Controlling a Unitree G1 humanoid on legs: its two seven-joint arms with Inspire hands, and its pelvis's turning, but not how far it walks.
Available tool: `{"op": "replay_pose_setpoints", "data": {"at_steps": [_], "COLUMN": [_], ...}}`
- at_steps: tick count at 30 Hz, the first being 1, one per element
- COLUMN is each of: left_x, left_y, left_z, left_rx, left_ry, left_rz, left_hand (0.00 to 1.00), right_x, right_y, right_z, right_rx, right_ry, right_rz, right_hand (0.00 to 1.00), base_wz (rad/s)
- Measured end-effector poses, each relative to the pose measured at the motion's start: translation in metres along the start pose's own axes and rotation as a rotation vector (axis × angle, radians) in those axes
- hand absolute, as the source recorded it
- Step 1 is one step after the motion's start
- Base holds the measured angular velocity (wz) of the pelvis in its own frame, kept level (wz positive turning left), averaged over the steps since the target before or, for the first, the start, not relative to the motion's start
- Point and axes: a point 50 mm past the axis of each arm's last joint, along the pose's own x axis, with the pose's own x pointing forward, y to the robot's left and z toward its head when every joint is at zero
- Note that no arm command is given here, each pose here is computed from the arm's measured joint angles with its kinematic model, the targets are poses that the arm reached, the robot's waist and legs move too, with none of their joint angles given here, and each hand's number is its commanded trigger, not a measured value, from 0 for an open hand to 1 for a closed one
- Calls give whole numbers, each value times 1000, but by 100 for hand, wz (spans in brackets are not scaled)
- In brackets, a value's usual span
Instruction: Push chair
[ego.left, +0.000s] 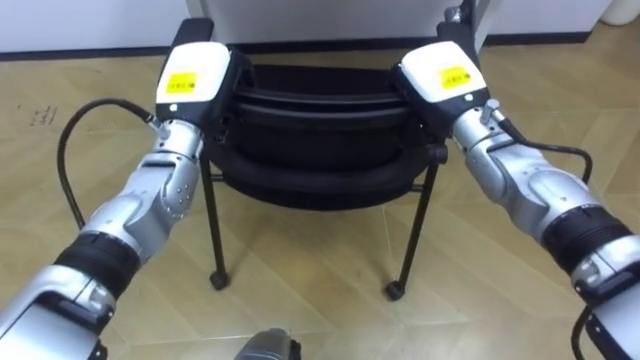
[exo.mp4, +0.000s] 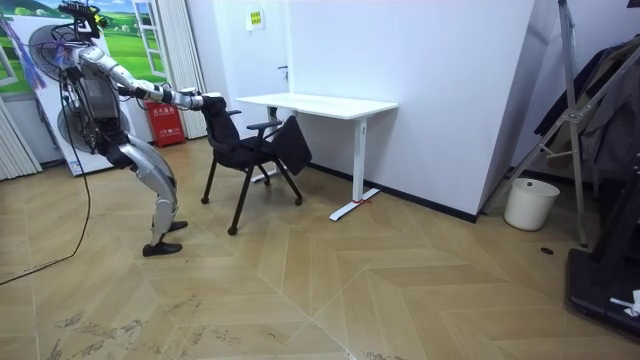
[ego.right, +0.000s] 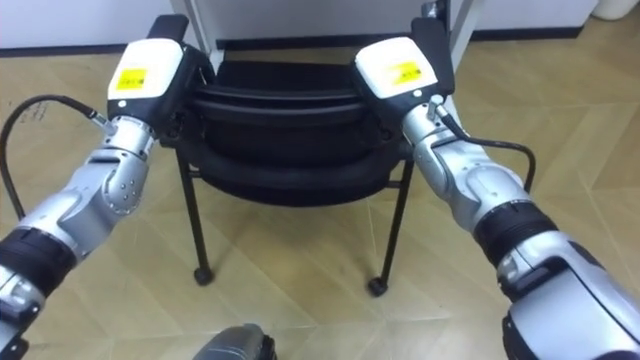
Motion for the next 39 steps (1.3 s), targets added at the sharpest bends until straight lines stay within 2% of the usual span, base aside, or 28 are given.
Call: {"op": "replay_pose_setpoints", "data": {"at_steps": [10,16,24,39], "left_x": [-6,-14,-16,-9], "left_y": [-6,-19,-19,-3], "left_z": [0,2,-1,-1], "left_rx": [-13,-28,-25,2], "left_ry": [13,17,23,-1], "left_rz": [-14,-59,-39,10], "left_hand": [100,100,100,100], "right_x": [-3,-12,-13,-8], "right_y": [4,17,16,6], "right_z": [-1,0,2,4], "right_rx": [-6,-2,-14,-13], "right_ry": [4,5,-7,-13], "right_rz": [31,60,46,7], "right_hand": [100,100,100,100], "base_wz": [-23,-11,23,14]}}
